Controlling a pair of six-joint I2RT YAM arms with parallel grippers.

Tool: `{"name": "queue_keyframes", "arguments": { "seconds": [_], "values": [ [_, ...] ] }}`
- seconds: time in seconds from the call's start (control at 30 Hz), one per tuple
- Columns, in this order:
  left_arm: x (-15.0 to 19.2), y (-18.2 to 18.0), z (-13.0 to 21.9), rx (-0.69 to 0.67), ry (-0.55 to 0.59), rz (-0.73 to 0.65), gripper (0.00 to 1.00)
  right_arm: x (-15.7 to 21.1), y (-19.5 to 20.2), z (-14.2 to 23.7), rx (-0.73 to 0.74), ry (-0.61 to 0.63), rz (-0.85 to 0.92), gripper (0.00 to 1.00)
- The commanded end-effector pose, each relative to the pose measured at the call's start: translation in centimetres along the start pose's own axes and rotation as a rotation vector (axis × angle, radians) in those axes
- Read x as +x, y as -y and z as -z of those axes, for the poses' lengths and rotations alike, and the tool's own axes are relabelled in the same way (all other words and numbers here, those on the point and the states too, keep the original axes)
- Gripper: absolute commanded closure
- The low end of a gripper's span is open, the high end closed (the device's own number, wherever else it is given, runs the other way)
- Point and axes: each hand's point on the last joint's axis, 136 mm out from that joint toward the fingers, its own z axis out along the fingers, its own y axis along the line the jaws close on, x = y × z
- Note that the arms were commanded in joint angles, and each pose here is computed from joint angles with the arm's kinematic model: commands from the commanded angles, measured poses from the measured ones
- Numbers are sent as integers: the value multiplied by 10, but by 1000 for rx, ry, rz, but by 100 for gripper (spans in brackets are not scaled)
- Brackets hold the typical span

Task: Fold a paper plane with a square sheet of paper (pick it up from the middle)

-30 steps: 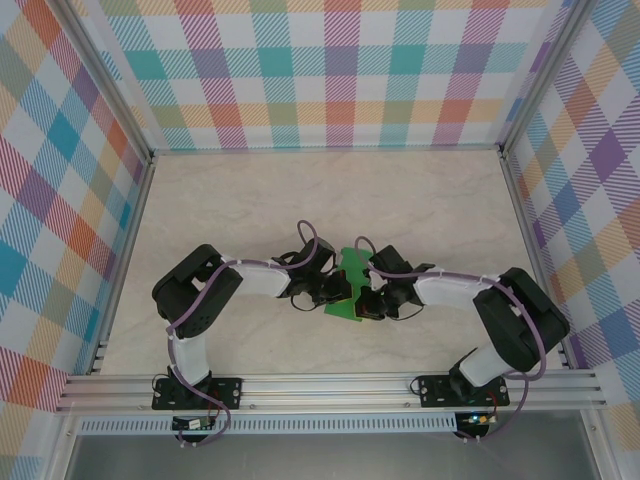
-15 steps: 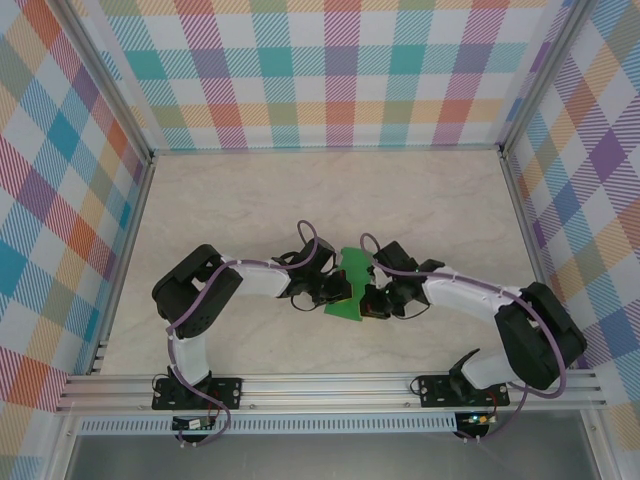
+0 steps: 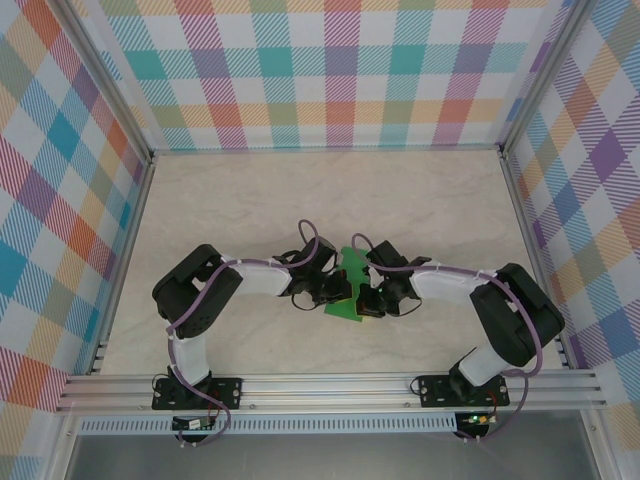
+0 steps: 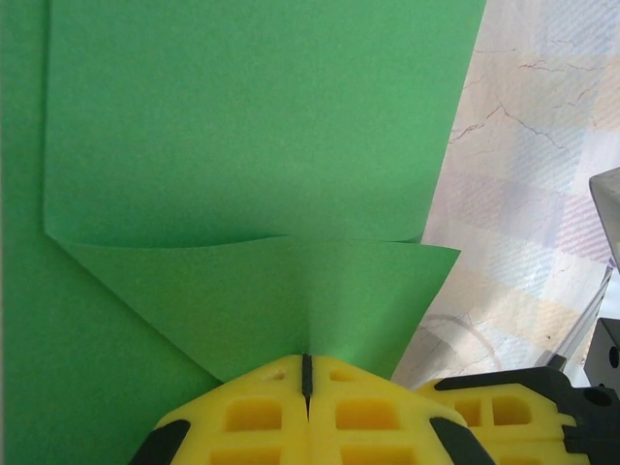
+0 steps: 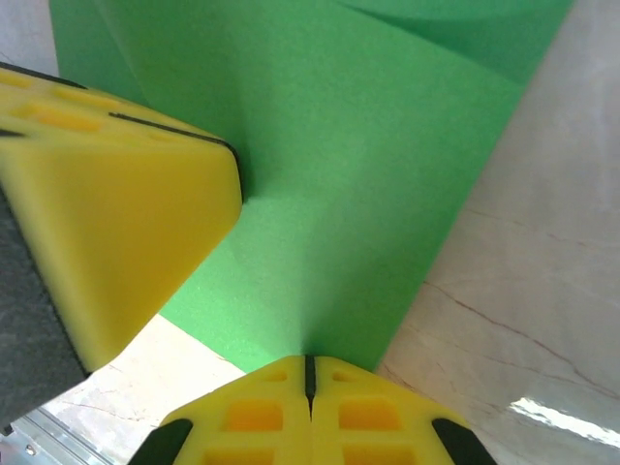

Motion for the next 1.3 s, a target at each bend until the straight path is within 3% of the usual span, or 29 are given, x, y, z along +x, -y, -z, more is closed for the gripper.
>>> {"name": "queue_keyframes", "arguments": {
  "seconds": [0.0,0.33,0.67,0.9,1.27],
  "values": [
    [1,8,7,16,9,-7,100,14,22,-10,74,-42,-13,100],
    [18,24,8,143,-26,-28,100,15,26,-15,94,-55,-21,100],
    [23,2,-8,23,-34,-64,100,19,32,-17,117,-72,-29,100],
    [2,-26,-5,-137,34,-94,100,25,46,-15,182,-91,-20,100],
    [-57,-54,18,-189,87,-102,100,26,53,-14,223,-98,-1,100]
  ]
}}
